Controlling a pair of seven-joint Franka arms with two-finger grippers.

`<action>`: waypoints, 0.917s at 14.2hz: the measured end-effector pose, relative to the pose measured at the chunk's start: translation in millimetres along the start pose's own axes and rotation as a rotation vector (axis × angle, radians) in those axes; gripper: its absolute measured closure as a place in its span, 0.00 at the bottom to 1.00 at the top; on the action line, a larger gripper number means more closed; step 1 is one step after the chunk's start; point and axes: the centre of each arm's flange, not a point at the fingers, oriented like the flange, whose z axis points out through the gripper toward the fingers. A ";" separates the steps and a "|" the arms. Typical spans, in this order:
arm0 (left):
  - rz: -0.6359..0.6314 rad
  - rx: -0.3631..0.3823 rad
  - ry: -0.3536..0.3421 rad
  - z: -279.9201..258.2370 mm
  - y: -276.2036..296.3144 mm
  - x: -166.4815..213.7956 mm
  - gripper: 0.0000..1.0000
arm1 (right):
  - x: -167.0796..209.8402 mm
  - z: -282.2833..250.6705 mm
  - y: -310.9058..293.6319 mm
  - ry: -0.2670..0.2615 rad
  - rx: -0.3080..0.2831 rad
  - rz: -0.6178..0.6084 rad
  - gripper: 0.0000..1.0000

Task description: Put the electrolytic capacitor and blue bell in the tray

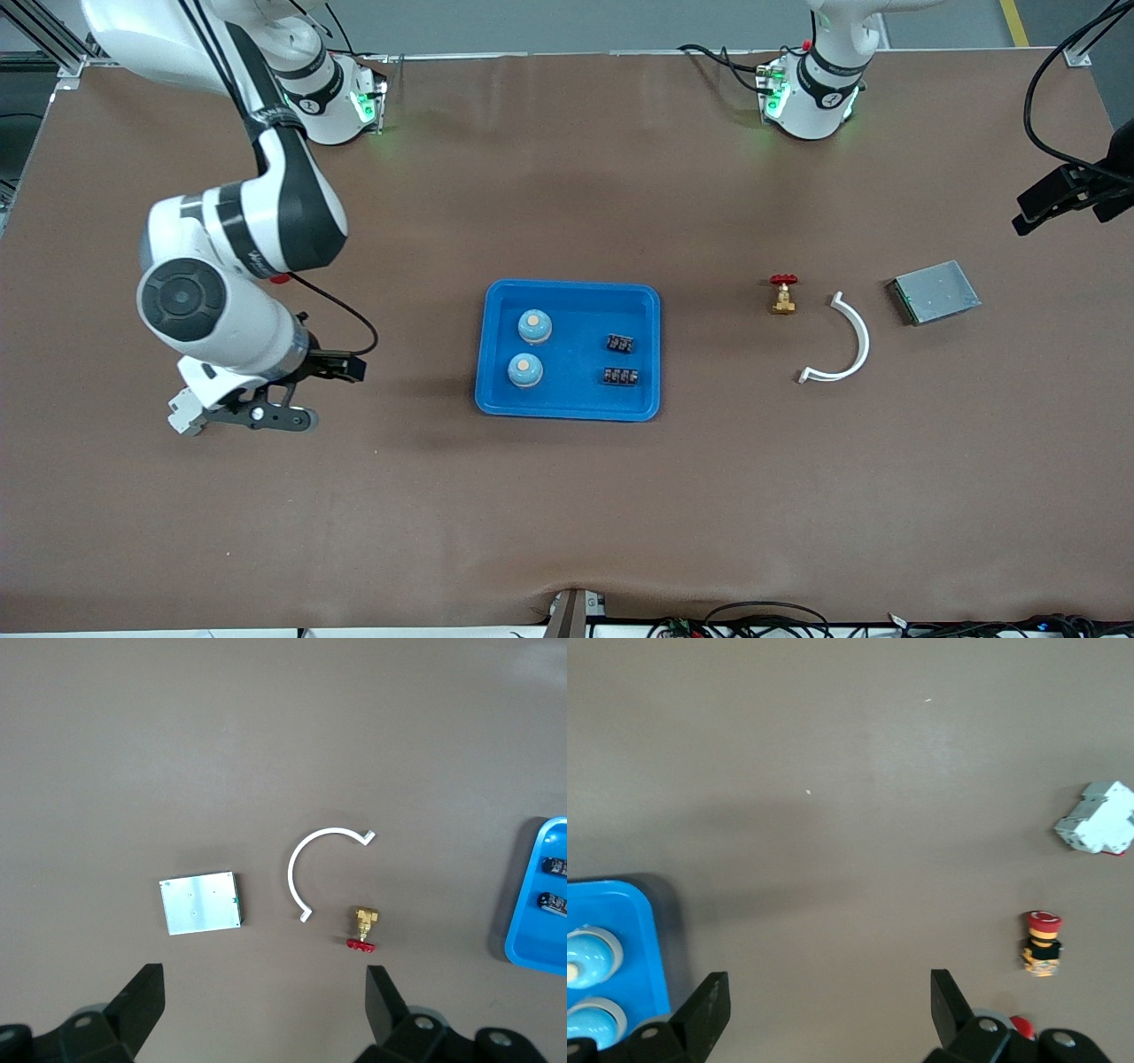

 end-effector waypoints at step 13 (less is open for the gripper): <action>0.000 0.000 -0.003 1.6 0.0 4.2 0.00 | -31.9 -75.6 153.7 0.067 0.035 -0.089 0.00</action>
